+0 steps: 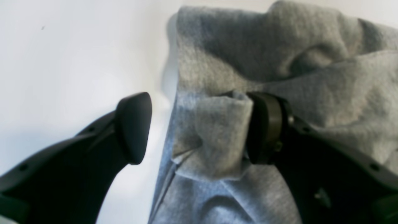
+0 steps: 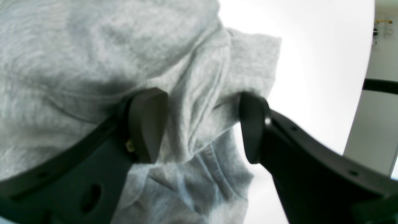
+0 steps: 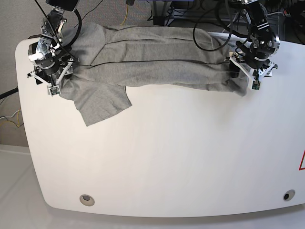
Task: Fold the T-shirt properly
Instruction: 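Open both grippers and release the folded shirt edge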
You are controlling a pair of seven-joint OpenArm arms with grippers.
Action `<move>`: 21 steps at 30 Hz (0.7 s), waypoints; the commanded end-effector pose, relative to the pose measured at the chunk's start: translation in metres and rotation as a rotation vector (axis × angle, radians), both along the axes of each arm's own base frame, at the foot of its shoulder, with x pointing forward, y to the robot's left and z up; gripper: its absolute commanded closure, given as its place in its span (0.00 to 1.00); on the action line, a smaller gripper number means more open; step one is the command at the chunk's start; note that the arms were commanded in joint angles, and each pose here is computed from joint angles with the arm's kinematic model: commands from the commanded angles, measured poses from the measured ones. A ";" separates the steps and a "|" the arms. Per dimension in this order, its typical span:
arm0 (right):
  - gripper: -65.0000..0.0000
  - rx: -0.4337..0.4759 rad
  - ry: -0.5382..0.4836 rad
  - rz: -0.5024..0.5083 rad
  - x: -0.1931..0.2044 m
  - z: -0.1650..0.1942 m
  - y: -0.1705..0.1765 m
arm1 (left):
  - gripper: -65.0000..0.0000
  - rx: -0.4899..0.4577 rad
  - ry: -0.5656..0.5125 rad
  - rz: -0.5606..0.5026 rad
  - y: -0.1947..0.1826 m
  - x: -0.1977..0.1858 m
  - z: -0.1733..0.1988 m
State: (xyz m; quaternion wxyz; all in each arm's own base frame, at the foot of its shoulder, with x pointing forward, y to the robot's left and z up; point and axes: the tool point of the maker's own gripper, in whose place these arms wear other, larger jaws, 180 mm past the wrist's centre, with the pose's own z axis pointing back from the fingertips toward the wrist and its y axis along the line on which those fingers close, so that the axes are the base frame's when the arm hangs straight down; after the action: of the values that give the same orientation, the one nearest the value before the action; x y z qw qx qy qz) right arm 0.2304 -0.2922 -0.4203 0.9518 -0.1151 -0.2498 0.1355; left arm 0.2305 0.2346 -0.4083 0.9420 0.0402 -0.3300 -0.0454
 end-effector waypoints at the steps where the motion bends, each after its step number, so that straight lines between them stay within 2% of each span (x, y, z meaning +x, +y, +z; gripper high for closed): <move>1: 0.41 -0.040 0.053 0.023 -0.009 0.002 -0.006 | 0.35 0.016 -0.059 -0.012 0.000 0.011 0.017; 14: 0.41 -0.108 -0.001 0.026 0.015 0.031 -0.025 | 0.35 0.027 -0.080 0.007 0.008 0.013 0.025; 21: 0.41 -0.116 -0.048 0.024 0.033 0.044 -0.027 | 0.35 0.029 -0.080 0.012 0.009 0.012 0.025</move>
State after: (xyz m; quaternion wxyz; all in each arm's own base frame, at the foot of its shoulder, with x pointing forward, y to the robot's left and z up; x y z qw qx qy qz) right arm 0.2482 -0.3168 -0.3928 0.9454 -0.1600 -0.2380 0.1549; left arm 0.2344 0.2428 -0.3952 0.9361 0.0538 -0.3452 -0.0398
